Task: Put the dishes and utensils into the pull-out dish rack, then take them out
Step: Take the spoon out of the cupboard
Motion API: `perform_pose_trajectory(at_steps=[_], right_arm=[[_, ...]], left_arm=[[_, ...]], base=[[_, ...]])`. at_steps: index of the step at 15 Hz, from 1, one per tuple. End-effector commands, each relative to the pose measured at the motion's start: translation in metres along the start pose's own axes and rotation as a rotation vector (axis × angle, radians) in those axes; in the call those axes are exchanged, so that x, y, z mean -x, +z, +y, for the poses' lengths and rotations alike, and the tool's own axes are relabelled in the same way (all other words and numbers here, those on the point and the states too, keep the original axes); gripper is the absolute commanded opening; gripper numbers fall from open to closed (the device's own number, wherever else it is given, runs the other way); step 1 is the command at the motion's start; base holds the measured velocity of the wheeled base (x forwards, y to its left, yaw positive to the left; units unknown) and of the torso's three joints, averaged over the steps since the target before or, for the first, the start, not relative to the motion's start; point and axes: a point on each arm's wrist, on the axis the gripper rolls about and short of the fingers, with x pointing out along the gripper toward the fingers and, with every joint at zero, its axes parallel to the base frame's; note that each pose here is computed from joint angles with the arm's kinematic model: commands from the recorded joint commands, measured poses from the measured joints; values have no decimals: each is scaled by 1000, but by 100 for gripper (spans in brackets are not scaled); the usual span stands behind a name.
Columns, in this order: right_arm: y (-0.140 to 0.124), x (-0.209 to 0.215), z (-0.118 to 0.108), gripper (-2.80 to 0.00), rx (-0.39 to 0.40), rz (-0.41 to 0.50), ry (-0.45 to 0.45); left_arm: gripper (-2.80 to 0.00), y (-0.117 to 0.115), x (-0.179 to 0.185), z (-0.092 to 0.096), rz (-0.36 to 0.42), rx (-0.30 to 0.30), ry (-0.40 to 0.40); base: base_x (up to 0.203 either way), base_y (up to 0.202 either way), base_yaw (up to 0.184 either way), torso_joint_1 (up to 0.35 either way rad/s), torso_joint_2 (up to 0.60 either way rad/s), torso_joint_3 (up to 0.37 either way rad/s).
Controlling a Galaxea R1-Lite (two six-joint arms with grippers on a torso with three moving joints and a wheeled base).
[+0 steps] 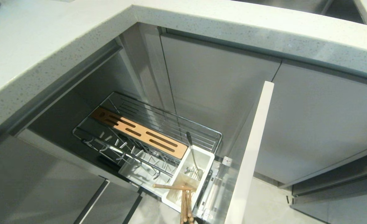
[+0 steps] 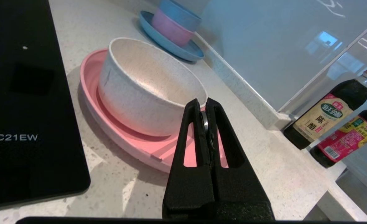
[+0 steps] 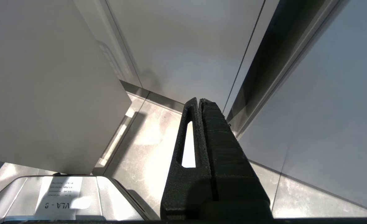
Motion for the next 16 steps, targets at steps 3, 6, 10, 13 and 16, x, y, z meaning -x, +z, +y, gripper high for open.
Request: perform_pose_trajectory(at_steps=[3,6,10,13,16], right_arm=[[0,0,0,-280,0,2,0],[0,0,0,-280,0,2,0],[0,0,0,-280,0,2,0],[0,0,0,-280,0,2,0],[0,0,0,-280,0,2,0]], left_arm=[[-280,-5,1,4,36,-2,33],[-280,-7,1,6,55,-9,51],[-280,-1,3,2,28,-4,37],[-280,-2,5,3,30,-15,43],[0,-1,5,3,23,-7,41]], base=[[0,0,0,0,0,0],[0,0,0,0,0,0],[0,0,0,0,0,0],[0,0,0,0,0,0],[0,0,0,0,0,0]])
